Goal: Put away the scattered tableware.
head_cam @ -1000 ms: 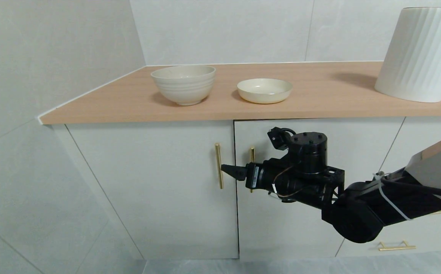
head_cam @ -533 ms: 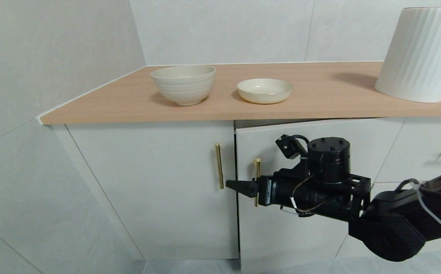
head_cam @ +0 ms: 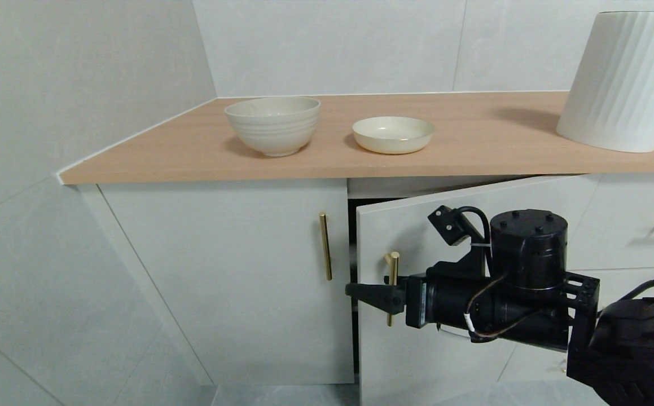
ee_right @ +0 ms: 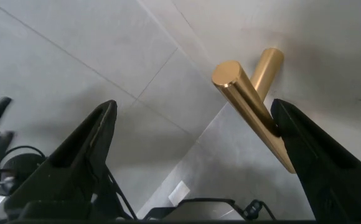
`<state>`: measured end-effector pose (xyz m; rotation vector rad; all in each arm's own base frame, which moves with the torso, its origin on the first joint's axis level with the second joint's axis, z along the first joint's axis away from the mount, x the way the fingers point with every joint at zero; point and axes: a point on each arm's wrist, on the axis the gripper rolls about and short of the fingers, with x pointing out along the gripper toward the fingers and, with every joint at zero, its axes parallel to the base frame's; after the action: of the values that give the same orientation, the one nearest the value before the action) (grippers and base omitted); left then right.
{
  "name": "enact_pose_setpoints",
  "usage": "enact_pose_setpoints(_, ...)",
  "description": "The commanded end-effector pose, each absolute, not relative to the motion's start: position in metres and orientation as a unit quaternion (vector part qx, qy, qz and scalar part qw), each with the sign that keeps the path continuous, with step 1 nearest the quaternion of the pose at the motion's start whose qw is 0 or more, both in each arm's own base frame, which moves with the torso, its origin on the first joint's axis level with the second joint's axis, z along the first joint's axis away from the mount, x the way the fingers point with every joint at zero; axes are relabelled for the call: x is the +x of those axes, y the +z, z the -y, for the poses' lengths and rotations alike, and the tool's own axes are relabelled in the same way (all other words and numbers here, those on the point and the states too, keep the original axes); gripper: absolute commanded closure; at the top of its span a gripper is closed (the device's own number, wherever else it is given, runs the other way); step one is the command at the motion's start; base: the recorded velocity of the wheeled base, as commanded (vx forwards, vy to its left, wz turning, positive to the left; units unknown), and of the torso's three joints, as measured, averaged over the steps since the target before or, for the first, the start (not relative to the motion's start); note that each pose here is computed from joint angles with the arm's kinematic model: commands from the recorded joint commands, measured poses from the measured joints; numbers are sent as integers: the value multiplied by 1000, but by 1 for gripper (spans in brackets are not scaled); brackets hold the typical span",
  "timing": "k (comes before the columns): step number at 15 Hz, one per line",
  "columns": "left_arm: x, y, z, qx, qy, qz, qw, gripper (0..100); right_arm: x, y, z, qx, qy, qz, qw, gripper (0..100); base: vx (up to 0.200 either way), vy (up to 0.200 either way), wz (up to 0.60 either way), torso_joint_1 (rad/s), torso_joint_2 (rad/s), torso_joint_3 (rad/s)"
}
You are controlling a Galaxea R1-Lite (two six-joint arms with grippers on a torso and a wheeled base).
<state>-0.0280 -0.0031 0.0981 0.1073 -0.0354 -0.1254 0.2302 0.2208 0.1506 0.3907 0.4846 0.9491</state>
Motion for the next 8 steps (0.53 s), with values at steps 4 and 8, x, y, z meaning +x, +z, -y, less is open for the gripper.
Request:
enact_pose_setpoints(4, 37, 170, 9, 32, -215, -150, 965, 0, 222, 150, -221, 182, 460, -236, 836, 0, 0, 0, 0, 0, 0, 0)
enact_pose_setpoints(8, 101, 209, 24, 34, -275, -201, 940, 0, 222, 149, -221, 182, 460, -238, 836, 0, 0, 0, 0, 0, 0, 0)
